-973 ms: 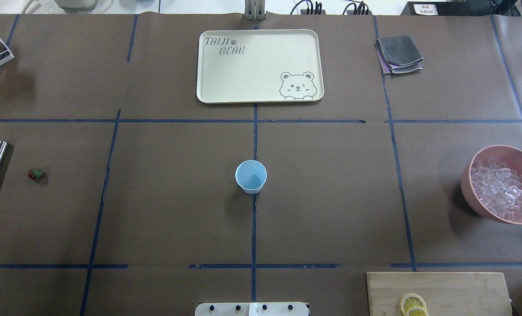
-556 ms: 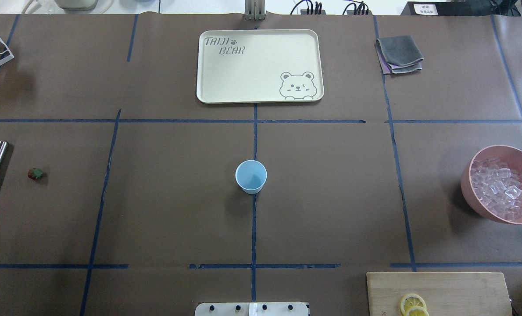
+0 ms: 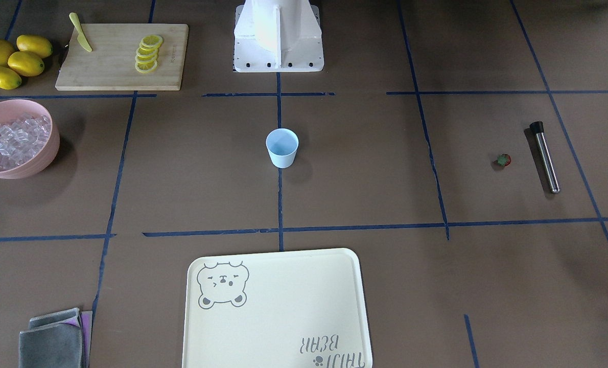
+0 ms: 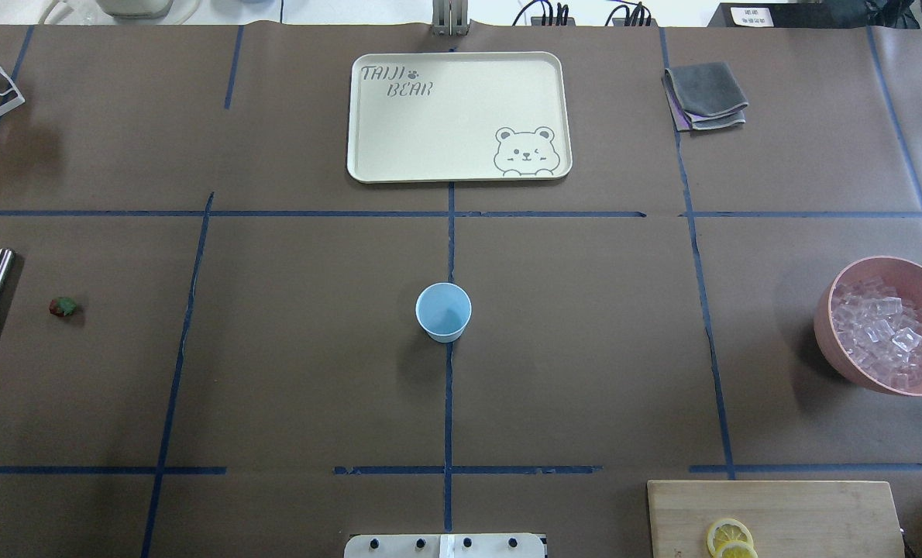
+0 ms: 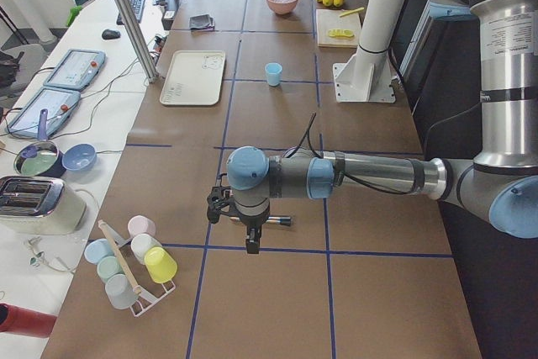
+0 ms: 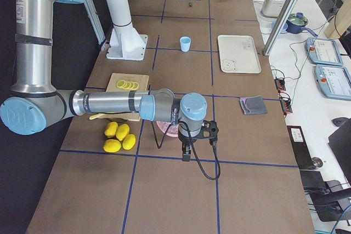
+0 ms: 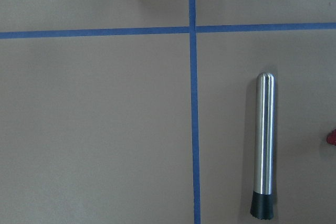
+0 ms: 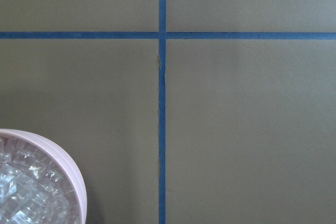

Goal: Mash ice and strawberries in cup

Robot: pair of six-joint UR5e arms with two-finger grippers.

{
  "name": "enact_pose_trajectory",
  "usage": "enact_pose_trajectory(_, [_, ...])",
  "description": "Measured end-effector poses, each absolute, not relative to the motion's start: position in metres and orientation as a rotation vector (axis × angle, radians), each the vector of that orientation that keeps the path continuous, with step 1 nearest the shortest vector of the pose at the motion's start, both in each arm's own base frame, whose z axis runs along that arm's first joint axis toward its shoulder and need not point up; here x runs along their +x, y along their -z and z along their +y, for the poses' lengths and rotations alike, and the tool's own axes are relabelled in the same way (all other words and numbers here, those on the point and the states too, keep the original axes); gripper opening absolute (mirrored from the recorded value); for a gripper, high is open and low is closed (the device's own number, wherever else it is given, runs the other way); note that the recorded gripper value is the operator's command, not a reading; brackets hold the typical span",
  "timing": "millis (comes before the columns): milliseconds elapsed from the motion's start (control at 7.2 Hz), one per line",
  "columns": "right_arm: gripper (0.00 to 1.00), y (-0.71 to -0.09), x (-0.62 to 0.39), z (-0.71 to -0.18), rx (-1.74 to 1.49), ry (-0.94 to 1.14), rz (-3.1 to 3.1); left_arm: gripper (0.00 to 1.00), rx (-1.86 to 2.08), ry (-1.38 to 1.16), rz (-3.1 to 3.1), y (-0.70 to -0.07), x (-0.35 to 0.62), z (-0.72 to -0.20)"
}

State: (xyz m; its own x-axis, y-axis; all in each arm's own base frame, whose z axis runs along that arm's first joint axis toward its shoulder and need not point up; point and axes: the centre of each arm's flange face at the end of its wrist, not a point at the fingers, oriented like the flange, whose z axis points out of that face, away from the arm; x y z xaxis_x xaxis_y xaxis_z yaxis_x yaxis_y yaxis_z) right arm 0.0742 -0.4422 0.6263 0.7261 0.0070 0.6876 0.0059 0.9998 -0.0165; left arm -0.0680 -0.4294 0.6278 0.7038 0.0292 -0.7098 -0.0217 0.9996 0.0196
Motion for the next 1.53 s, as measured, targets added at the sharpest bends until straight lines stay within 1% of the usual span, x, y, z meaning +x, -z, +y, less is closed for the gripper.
enact_pose_trajectory(278, [1.0,-0.607,0.065,-0.45,0.013,0.001,-0.77,1.0,0.008,-0.029,0.79,-0.629,-0.068,-0.429])
enact_pose_trajectory(417, [1.0,-0.589,0.051,-0.457,0.052,0.042,-0.772,1.0,0.008,-0.03,0.79,-0.629,-0.067,-0.429])
enact_pose_trajectory(695, [1.0,-0.565,0.01,-0.468,0.12,0.103,-0.786,1.0,0.006,-0.031,0.791,-0.629,-0.066,-0.429])
enact_pose_trajectory(834, [1.0,-0.557,-0.017,-0.47,0.125,0.099,-0.799,1.0,0.004,-0.032,0.791,-0.63,-0.066,-0.429])
enact_pose_trajectory(1251, [1.0,-0.532,-0.1,-0.466,0.151,-0.036,-0.838,1.0,0.003,-0.034,0.791,-0.63,-0.065,-0.429])
enact_pose_trajectory(1529, [0.98,-0.533,-0.136,-0.454,0.168,-0.058,-0.825,1.0,0.003,-0.034,0.791,-0.631,-0.065,-0.429])
